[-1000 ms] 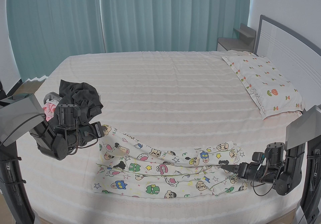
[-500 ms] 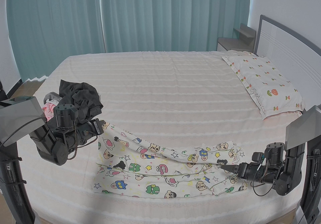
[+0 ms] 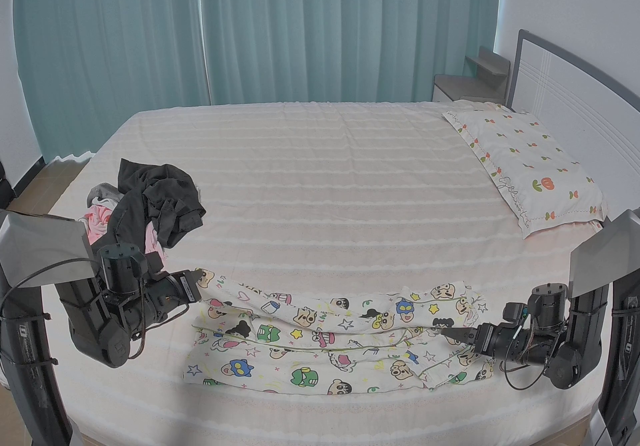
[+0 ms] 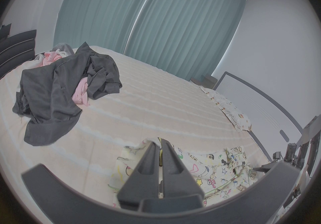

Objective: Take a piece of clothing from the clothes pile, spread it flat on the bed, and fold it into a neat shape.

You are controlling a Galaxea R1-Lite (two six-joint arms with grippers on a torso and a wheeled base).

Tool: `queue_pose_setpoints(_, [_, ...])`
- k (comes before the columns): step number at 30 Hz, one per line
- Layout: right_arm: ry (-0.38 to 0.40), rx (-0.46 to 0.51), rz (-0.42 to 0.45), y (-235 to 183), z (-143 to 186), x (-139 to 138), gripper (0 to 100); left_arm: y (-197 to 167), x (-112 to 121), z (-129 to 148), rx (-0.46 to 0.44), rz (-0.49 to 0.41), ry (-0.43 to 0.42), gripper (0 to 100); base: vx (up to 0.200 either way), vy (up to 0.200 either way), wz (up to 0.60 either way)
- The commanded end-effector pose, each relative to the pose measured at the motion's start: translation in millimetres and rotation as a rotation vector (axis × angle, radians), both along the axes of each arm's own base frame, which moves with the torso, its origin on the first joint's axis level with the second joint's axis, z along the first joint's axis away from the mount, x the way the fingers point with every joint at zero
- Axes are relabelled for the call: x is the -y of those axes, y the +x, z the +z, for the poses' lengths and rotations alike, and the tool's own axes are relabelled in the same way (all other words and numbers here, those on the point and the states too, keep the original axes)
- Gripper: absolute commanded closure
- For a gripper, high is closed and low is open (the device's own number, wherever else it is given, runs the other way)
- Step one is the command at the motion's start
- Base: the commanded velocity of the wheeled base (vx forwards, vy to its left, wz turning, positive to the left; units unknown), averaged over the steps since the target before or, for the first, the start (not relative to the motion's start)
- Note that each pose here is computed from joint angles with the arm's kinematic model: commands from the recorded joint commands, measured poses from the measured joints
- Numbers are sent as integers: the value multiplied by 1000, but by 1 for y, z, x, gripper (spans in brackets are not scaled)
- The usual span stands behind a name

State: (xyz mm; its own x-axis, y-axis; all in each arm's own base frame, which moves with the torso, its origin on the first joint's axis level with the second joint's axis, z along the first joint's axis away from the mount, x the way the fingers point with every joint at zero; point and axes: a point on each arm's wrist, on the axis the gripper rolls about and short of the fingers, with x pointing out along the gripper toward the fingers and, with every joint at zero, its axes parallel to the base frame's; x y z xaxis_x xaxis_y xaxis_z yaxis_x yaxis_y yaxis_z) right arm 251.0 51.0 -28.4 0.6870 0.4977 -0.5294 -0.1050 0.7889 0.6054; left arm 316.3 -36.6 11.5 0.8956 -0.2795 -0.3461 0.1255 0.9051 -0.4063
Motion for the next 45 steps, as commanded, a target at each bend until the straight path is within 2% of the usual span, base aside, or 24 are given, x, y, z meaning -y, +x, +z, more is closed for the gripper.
queue_pose_setpoints(1, [-1,31,-19,5,1,4,0,-7,-1,-26,-75,1,14,100,0,0,0])
queue_pose_setpoints(5, [-1,71,-49,27,-9,9,0,-12,-2,-35,-78,3,13,100,0,0,0])
queue_pose_setpoints(10, [-1,96,-45,41,-15,7,0,-15,-3,-38,-82,4,13,100,0,0,0])
queue_pose_setpoints(21, [-24,63,-80,72,-22,17,0,-14,-4,-37,-73,8,11,100,0,0,0])
queue_pose_setpoints(28, [-67,42,-94,71,-25,17,0,-13,-4,-38,-74,8,11,100,0,0,0])
queue_pose_setpoints(38, [-107,32,-62,75,-30,16,0,-13,-3,-38,-73,6,11,100,0,0,0])
queue_pose_setpoints(45, [-206,1,21,90,-37,3,0,-13,-3,-38,-72,6,12,100,0,0,0])
